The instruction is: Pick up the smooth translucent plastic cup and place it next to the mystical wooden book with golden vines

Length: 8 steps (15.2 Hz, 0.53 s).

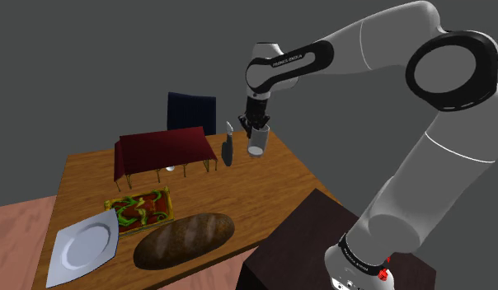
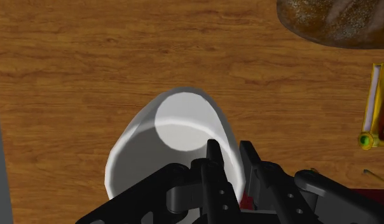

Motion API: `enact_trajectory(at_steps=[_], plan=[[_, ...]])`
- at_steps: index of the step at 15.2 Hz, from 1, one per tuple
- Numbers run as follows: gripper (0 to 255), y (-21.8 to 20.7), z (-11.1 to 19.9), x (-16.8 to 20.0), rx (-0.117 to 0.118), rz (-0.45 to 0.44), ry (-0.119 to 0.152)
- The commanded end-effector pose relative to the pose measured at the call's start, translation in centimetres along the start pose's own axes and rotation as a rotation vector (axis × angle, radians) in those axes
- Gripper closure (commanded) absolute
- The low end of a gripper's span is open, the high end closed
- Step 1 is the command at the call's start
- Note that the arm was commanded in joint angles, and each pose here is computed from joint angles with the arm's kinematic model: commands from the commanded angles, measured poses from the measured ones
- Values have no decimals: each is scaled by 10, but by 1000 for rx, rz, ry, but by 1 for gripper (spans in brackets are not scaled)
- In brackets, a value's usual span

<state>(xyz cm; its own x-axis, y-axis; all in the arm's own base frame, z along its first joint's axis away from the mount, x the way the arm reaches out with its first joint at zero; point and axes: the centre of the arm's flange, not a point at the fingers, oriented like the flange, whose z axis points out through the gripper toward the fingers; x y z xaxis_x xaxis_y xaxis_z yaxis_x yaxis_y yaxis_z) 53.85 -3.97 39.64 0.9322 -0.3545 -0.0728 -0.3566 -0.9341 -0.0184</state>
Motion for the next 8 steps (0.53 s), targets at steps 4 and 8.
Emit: enact_trajectory(at_steps=[4,8], plan=[[255,-64,1,-5,0,2,0],[255,-117,2,-8,0,2,0]])
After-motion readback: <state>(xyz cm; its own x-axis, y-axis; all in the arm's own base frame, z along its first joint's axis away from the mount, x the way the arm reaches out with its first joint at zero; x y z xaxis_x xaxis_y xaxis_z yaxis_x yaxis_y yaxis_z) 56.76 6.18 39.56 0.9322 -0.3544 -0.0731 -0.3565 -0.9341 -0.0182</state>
